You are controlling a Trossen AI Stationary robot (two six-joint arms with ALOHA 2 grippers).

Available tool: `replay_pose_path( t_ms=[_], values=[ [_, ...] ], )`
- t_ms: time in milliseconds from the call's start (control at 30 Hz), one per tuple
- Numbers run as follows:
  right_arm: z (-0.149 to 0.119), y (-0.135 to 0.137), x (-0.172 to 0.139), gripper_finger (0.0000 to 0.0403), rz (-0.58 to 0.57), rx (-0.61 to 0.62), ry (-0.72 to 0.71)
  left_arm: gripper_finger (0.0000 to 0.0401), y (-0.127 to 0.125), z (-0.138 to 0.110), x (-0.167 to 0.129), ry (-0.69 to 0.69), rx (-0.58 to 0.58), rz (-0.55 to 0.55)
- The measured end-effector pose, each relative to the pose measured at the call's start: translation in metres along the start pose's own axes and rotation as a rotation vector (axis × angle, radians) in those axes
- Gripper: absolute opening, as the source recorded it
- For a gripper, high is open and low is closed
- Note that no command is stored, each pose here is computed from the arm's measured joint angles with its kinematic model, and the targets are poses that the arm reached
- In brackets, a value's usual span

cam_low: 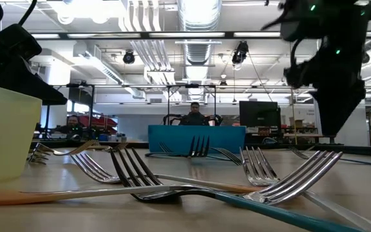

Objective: Sort silverware by color (type)
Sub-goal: Put the blue fork into the pink bin

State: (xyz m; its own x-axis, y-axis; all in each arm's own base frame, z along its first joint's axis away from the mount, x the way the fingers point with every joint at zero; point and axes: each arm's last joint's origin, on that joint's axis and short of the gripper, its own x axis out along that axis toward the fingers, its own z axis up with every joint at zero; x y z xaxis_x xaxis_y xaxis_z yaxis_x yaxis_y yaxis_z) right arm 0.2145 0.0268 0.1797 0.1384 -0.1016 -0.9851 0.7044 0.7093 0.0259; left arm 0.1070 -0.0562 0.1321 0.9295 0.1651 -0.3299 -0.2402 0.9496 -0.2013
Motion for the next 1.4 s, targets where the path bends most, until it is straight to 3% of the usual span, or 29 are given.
replay_pose_path(
  t_ms=[167,500,833,1000,1167,1400],
  values=[
    [0.008,-0.001,0.023,0.0188,-0.012,0.022,0.154,0.0077,0.000,0.000,0.000,0.000,0.000,0.000],
    [0.012,0.000,0.060,0.0156,-0.115,-0.046,0.281,0.0077,0.000,0.000,0.000,0.001,0.001,0.000],
    [0.011,0.003,0.074,0.0019,-0.105,-0.097,0.327,0.0077,0.000,0.000,0.000,0.000,0.000,0.000],
    [0.012,0.002,0.059,0.0012,-0.063,-0.076,0.289,0.0077,0.000,0.000,0.000,0.000,0.000,0.000],
    [0.011,-0.001,0.022,0.0010,0.013,-0.030,0.195,0.0077,0.000,0.000,0.000,0.001,0.001,0.000],
    [-0.001,0.010,-0.045,0.0009,0.276,-0.071,-0.064,0.0077,0.000,0.000,0.000,0.000,0.001,0.000]
  ],
)
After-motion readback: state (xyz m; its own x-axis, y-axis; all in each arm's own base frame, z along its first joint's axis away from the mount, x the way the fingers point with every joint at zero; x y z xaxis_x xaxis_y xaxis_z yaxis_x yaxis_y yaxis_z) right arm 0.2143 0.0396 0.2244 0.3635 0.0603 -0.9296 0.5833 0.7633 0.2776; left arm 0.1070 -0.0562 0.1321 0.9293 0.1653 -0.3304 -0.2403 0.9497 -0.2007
